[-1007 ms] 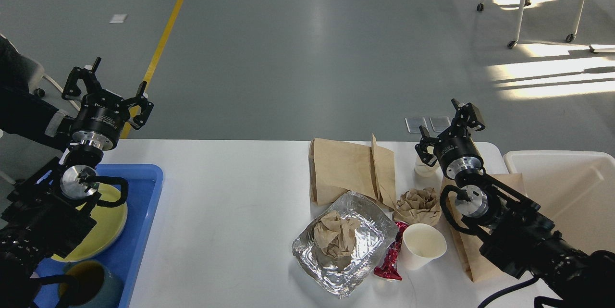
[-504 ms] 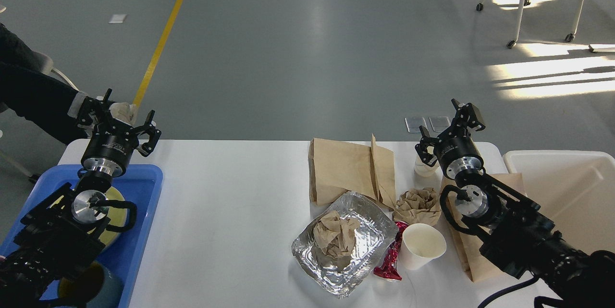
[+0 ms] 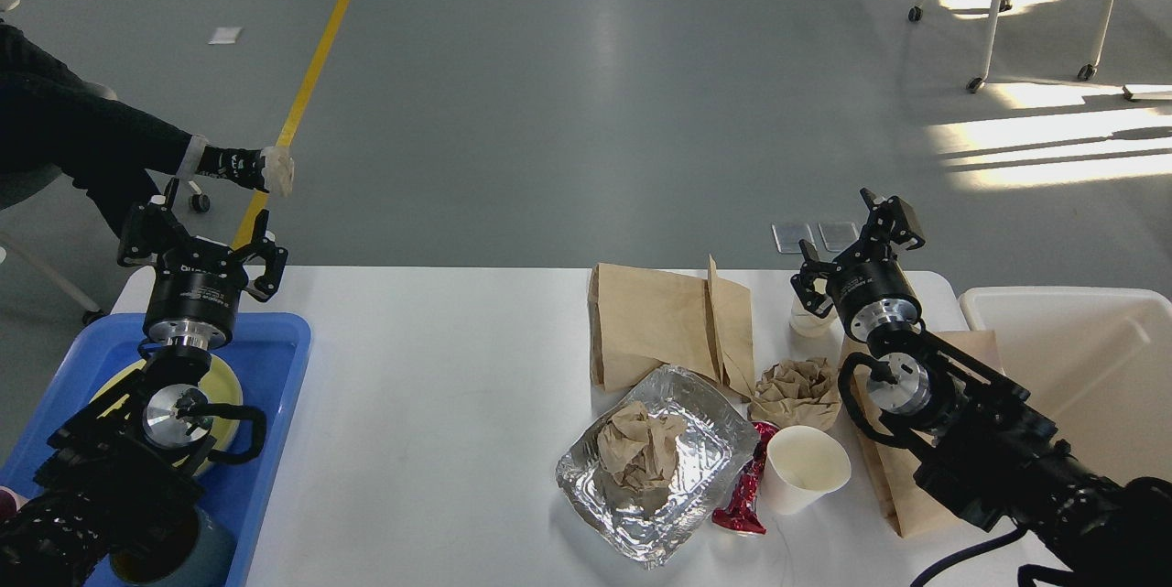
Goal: Tidy desktop
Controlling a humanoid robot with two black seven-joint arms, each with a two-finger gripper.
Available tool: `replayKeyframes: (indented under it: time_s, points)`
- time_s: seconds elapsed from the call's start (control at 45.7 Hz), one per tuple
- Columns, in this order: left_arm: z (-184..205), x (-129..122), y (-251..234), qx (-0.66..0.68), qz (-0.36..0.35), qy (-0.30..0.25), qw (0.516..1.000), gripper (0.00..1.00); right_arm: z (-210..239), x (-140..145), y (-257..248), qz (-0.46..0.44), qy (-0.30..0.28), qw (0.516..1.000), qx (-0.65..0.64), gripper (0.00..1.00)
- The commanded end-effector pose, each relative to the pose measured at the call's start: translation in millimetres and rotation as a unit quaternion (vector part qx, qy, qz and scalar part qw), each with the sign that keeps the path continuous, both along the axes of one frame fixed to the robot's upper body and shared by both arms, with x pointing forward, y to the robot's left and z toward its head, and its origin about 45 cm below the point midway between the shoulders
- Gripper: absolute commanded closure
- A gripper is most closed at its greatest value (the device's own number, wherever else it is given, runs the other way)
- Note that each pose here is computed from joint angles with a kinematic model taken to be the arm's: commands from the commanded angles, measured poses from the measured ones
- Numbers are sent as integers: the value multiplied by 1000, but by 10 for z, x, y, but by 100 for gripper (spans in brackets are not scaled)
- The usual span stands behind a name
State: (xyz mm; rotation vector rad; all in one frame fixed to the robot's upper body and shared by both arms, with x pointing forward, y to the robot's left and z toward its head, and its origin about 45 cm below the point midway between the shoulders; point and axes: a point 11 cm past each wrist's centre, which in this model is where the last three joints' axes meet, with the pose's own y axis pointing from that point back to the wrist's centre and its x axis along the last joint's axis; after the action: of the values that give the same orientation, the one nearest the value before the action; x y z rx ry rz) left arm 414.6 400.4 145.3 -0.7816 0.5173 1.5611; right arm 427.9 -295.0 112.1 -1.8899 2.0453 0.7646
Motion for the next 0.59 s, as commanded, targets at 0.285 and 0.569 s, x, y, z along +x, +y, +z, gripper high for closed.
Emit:
replayKeyframes:
  time_s: [0.285,0.569]
  points:
    - [0,0,-2,0,1,-1,1000,3,1,0,1,1,0,1000,0,0]
    - [0,0,-2,0,1,-1,1000,3,0,0,0,0,0,1000,0,0]
